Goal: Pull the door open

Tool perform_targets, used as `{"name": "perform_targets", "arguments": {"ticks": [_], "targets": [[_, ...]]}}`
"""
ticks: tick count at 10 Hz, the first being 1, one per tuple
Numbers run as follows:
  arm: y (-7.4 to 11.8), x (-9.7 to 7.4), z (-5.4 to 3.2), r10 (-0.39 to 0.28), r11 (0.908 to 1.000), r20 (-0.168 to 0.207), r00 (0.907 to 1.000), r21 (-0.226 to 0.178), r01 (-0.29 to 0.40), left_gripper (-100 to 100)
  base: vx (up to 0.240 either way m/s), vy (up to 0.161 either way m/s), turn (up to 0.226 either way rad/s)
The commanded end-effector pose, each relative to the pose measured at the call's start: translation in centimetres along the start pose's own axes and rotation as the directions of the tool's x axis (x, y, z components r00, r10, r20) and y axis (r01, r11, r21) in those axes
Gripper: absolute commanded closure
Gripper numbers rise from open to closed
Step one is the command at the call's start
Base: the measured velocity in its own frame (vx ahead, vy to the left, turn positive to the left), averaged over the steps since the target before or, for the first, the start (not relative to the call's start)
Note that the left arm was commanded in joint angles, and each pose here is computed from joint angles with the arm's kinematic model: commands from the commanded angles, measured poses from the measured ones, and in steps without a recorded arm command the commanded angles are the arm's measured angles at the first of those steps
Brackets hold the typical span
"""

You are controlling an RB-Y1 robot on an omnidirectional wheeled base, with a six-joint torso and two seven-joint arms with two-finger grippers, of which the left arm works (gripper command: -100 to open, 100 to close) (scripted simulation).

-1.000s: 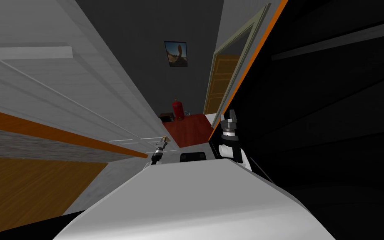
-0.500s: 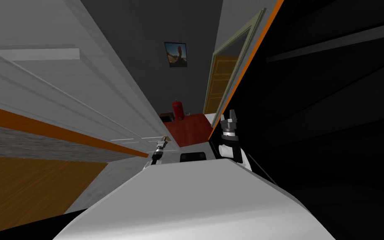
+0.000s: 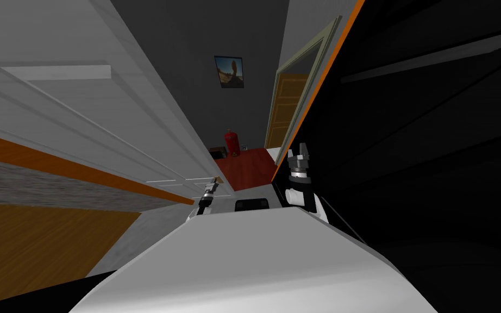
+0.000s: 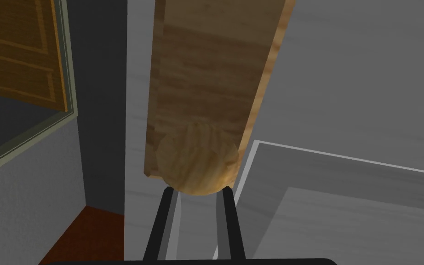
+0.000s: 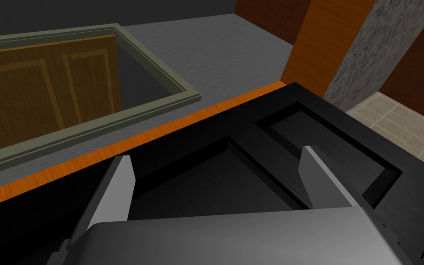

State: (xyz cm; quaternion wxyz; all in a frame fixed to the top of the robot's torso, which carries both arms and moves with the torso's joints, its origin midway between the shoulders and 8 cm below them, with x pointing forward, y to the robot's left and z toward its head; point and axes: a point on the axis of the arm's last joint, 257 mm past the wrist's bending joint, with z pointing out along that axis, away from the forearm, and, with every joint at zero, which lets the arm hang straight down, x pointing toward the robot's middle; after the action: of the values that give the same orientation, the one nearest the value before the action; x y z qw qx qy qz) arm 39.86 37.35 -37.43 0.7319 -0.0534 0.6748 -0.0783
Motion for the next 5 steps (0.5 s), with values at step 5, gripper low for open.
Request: {"name": "perform_targets", "arguments": {"ticks": [5], "targets": [[-1.17, 1.41, 0.28, -0.170, 0.9855, -0.030, 0.9851, 0.005, 0.170, 100, -0.036, 0.011, -0.017]]}}
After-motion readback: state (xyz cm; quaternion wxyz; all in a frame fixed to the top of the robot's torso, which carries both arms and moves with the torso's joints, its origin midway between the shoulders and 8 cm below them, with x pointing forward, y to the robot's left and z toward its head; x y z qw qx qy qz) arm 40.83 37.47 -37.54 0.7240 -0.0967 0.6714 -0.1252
